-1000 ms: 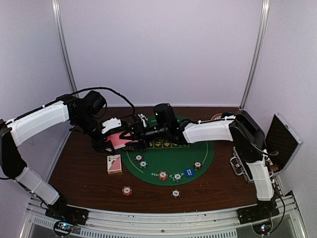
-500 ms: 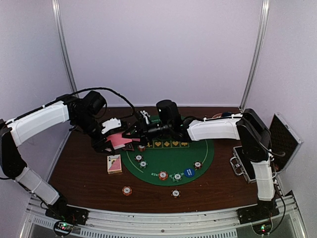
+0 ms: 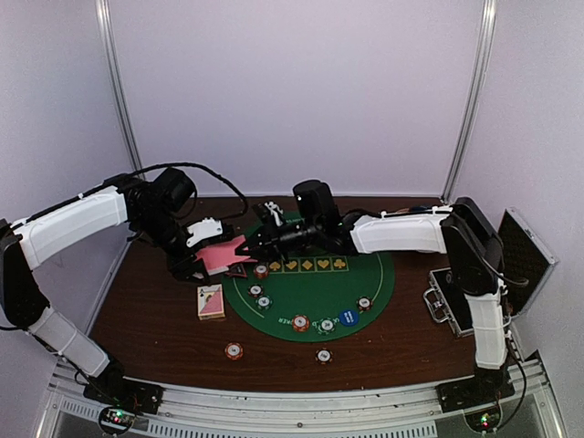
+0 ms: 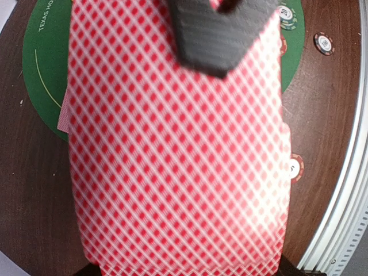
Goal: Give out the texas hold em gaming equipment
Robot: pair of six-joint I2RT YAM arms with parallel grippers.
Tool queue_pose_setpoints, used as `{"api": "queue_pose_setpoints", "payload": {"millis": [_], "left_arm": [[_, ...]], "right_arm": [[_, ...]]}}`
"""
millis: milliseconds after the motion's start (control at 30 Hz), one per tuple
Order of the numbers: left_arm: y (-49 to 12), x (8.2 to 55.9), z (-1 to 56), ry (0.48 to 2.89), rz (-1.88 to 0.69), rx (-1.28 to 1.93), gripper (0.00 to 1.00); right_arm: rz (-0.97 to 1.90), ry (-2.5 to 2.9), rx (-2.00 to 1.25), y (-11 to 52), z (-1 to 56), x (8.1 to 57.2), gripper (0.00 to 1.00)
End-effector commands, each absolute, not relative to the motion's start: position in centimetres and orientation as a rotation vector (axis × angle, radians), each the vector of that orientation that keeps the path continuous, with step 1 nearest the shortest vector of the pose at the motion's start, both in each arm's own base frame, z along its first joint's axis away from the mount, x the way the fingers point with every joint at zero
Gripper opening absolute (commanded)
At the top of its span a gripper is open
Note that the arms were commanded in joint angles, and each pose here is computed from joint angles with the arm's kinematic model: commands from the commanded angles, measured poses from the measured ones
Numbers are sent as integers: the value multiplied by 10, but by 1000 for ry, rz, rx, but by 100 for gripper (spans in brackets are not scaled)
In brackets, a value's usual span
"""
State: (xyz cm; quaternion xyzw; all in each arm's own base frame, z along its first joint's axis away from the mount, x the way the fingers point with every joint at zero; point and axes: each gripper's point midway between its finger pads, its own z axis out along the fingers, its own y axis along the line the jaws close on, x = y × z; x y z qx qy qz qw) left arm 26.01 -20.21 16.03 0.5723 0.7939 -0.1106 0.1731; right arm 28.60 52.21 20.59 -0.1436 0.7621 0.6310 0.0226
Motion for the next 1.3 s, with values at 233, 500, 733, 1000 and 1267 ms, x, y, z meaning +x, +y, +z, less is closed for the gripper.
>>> {"api": "queue_pose_setpoints", "payload": {"millis": [233,500,733,1000,1267], "left_arm": [[-204,267,168,2208,-279,1615,0],[-204,267,169,2212,-281,1616,0],[-205,266,171,2216,-294,1616,0],[-203,259,167,2232,-309,1626,0],[-205,258,169,2222,-329,1629,0]], "right_arm": [[1798,2335,-362,452,227,354,0],[1533,2397,-201,392,191,453,0],[1378,2444,-129,369,150,513,0],[1370,2429,-67,371,124,553,0],[1396,2420,5,375,96,571,0]]}}
